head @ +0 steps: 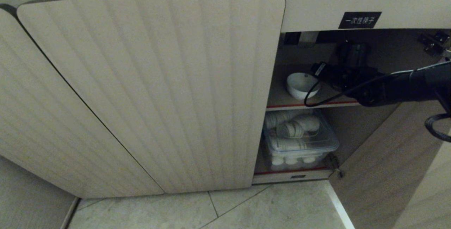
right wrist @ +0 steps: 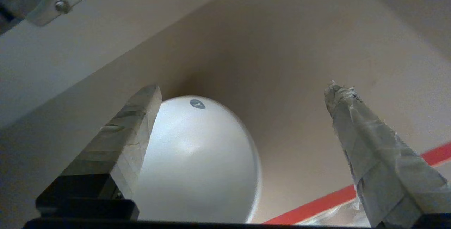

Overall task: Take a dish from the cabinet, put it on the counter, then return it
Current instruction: Put it back into the cabinet, then close the cabinet door

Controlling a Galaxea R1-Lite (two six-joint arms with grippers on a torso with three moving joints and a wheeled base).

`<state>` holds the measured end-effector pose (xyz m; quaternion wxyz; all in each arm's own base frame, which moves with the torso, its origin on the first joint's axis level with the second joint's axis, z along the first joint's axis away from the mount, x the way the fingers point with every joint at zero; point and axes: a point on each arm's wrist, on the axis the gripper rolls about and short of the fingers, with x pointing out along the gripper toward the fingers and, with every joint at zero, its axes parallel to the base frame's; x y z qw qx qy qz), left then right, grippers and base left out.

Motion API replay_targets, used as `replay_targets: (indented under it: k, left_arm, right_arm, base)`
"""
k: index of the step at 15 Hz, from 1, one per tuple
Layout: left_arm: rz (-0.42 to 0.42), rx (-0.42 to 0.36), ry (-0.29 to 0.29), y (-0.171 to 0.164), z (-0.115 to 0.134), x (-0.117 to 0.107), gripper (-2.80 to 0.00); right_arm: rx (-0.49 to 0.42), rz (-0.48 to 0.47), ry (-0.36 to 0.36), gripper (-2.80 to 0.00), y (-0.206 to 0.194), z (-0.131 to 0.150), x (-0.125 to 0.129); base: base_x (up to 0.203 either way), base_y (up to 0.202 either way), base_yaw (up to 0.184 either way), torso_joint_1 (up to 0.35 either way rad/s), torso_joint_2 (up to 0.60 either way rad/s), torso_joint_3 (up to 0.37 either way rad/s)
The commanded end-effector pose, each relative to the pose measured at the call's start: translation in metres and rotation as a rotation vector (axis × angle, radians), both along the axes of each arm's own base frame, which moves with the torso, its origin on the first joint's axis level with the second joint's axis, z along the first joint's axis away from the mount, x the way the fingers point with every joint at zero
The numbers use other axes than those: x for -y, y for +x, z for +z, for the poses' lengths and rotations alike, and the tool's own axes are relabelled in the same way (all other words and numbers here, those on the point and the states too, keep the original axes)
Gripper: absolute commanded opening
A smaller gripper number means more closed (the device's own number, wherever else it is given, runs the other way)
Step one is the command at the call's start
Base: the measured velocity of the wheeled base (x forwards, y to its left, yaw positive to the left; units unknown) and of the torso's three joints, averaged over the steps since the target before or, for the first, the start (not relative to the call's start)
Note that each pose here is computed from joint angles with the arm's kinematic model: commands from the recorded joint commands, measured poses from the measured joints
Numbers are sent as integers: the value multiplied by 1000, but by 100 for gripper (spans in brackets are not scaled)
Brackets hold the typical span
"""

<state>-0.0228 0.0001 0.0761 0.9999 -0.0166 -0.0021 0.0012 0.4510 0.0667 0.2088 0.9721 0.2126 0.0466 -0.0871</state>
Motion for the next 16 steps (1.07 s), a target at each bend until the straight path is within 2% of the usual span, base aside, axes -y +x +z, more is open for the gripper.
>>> replay_targets:
  k: [1, 4, 8, 9, 16]
  left_arm:
    - [1, 2, -1, 0, 0, 0, -280]
    - [1, 1, -1, 0, 0, 0, -280]
    - [1, 2, -1, 0, 0, 0, -280]
    - [1, 1, -1, 0, 0, 0, -280]
    - [1, 1, -1, 0, 0, 0, -280]
  right_arm:
    - [42, 6, -51, 0, -7, -1, 2]
    - [85, 14, -102, 0, -12, 0, 3]
    - [97, 19, -138, 0, -18, -6, 3]
    - [97, 20, -144, -280, -19, -7, 3]
    - [115, 21, -153, -280, -26, -7, 4]
  base:
    - [0, 0, 0, 0, 0, 0]
    - [0, 0, 0, 0, 0, 0]
    - [0, 0, 0, 0, 0, 0]
    - [0, 0, 0, 0, 0, 0]
    - [0, 0, 0, 0, 0, 0]
